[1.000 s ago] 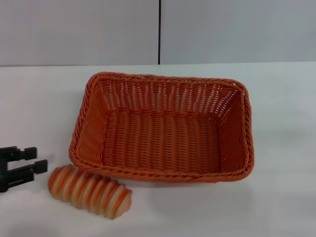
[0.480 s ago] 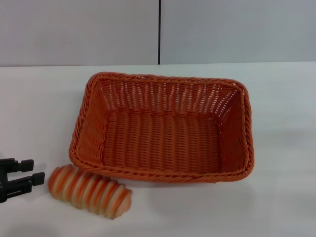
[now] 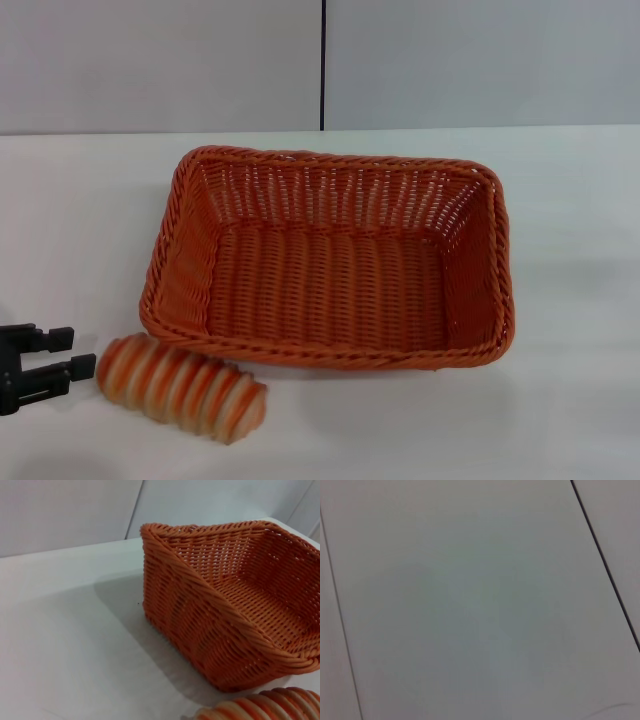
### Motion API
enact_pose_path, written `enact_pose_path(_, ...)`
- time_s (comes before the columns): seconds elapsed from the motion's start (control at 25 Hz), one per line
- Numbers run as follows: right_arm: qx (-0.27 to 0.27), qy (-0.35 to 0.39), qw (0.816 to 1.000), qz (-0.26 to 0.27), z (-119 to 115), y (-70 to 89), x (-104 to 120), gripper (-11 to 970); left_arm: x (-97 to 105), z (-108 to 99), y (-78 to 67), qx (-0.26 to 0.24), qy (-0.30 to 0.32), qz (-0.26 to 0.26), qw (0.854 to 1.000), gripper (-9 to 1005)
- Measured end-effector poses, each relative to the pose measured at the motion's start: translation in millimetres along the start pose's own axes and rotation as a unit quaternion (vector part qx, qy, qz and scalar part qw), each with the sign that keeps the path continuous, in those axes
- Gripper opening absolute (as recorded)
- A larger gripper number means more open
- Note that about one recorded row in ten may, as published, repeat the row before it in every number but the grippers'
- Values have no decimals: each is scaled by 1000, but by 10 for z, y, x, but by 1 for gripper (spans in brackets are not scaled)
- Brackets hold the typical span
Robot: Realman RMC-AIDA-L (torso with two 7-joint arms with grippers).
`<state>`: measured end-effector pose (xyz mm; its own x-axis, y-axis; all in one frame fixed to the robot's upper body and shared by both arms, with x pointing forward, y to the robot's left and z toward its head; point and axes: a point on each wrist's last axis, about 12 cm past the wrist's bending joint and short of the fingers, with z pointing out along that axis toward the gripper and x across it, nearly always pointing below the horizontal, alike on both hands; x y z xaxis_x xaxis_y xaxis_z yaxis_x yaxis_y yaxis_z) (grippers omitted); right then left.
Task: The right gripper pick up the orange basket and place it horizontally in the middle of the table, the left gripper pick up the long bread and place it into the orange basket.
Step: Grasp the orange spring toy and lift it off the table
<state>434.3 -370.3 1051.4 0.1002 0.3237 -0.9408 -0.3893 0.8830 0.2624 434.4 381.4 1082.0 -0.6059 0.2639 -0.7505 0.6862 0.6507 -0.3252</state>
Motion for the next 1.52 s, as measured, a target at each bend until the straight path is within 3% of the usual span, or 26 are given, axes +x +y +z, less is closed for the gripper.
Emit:
enact_pose_path(0.68, 12, -3, 1000, 2, -50, -15, 2, 542, -202, 161, 13, 32, 51, 35, 998, 517)
enact_pose_path(1.52, 19, -2, 1000, 3, -49, -33, 7, 542, -274, 291, 74, 4, 74, 55, 996, 517)
